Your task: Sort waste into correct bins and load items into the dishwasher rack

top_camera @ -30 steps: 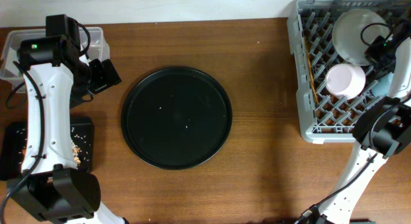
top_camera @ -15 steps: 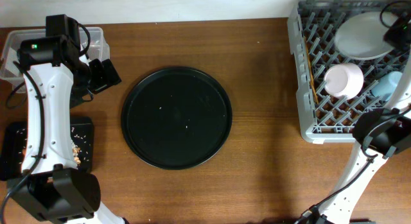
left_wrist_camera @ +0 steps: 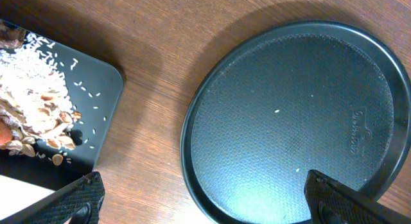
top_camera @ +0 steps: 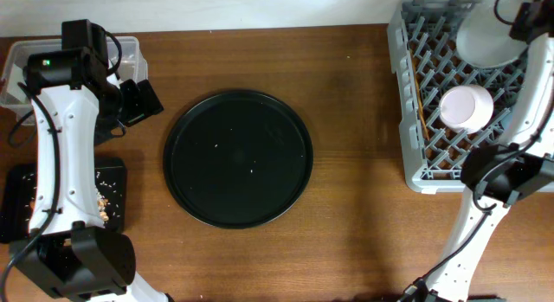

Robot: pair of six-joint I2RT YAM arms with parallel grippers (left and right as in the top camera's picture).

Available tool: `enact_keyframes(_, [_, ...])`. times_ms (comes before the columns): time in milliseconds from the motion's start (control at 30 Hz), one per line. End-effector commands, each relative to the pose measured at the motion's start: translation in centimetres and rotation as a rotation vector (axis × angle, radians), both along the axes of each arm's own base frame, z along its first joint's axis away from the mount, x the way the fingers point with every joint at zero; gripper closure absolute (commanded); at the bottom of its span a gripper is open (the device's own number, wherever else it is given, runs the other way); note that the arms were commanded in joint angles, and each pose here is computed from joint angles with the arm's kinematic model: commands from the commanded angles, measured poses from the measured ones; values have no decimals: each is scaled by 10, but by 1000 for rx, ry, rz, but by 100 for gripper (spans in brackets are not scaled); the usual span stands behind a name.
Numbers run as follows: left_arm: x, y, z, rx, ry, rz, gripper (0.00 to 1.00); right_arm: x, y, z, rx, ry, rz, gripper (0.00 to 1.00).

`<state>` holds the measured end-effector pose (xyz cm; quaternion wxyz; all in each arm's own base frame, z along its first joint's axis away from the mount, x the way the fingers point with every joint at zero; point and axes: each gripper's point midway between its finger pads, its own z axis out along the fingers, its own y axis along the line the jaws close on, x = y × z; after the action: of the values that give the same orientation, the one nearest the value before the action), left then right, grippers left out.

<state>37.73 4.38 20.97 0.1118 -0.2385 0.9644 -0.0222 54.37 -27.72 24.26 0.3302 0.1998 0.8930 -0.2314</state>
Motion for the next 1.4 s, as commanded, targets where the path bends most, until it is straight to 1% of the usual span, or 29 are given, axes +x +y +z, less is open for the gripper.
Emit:
enact_keyframes(0, [-1, 1, 0, 8, 2, 9, 1, 8, 12, 13, -99, 24, 43, 96])
enact_keyframes(100, [-1, 1, 0, 8, 2, 9, 1, 11, 12, 13, -154, 48, 33, 96])
enact_keyframes(200, [-1, 1, 0, 8, 2, 9, 1, 16, 11, 3, -170, 75, 54, 96])
enact_keyframes(367, [-1, 1, 0, 8, 2, 9, 1, 24, 8, -24, -185, 139, 95, 96])
enact_keyframes(567, [-1, 1, 0, 8, 2, 9, 1, 25, 8, -48, -206, 222, 128, 96])
enact_keyframes(633, [-1, 1, 0, 8, 2, 9, 1, 26, 9, -47, -219, 224, 120, 96])
enact_keyframes(733, [-1, 1, 0, 8, 2, 9, 1, 19, 0, -30, -283, 203, 9, 96])
enact_keyframes(833, [-1, 1, 0, 8, 2, 9, 1, 14, -4, -16, -308, 188, -23, 96])
enact_keyframes(1000, [-1, 1, 0, 8, 2, 9, 1, 18, 8, 4, -278, 127, 28, 96])
enact_keyframes(1233, [-1, 1, 0, 8, 2, 9, 1, 29, 38, -7, -287, 173, 104, 96])
enact_keyframes(1367, [-1, 1, 0, 8, 2, 9, 1, 32, 42, -5, -303, 179, 127, 96])
